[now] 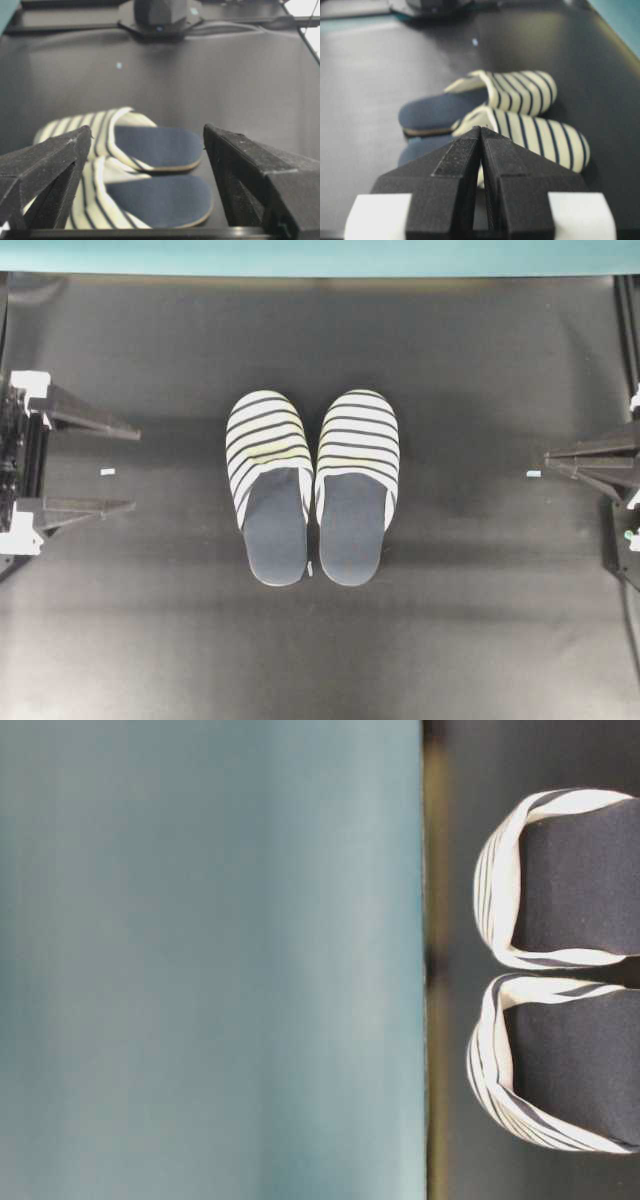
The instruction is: Arrange the slippers with the left arm.
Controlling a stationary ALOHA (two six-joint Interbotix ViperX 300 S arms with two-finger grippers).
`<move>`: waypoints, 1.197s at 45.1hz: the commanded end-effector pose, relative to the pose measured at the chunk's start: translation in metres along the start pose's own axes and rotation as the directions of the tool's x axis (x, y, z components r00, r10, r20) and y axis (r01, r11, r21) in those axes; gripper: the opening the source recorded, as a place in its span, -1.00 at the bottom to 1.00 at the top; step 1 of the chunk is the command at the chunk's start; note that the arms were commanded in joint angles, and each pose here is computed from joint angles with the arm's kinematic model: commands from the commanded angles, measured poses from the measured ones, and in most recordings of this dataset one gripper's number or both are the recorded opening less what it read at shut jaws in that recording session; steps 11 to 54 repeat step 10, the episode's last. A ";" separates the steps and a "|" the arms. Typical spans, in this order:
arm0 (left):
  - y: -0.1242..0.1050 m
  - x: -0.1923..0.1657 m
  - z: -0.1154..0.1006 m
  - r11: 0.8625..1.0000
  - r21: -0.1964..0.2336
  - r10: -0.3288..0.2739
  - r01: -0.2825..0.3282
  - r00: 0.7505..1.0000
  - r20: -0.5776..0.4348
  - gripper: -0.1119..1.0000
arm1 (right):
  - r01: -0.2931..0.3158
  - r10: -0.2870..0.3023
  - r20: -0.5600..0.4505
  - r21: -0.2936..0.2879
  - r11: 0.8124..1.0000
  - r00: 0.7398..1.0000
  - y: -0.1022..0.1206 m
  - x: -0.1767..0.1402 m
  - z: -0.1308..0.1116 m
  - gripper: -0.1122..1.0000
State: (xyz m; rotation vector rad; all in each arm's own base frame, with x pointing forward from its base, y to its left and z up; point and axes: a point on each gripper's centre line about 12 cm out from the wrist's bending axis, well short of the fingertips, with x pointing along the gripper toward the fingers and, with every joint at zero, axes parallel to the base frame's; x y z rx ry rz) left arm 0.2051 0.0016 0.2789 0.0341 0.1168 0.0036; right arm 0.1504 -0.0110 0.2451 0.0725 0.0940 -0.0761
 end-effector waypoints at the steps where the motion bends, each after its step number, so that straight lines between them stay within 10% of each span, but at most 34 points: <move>1: -0.005 -0.001 0.008 1.000 -0.008 -0.024 0.024 0.998 0.050 0.76 | 0.002 -0.004 0.086 0.020 1.000 0.996 0.000 -0.003 0.016 -0.78; 54: -0.010 -0.002 0.010 0.999 -0.008 -0.050 0.050 0.996 0.067 0.77 | -0.021 0.015 0.151 0.037 0.999 0.988 0.003 -0.011 0.028 -0.78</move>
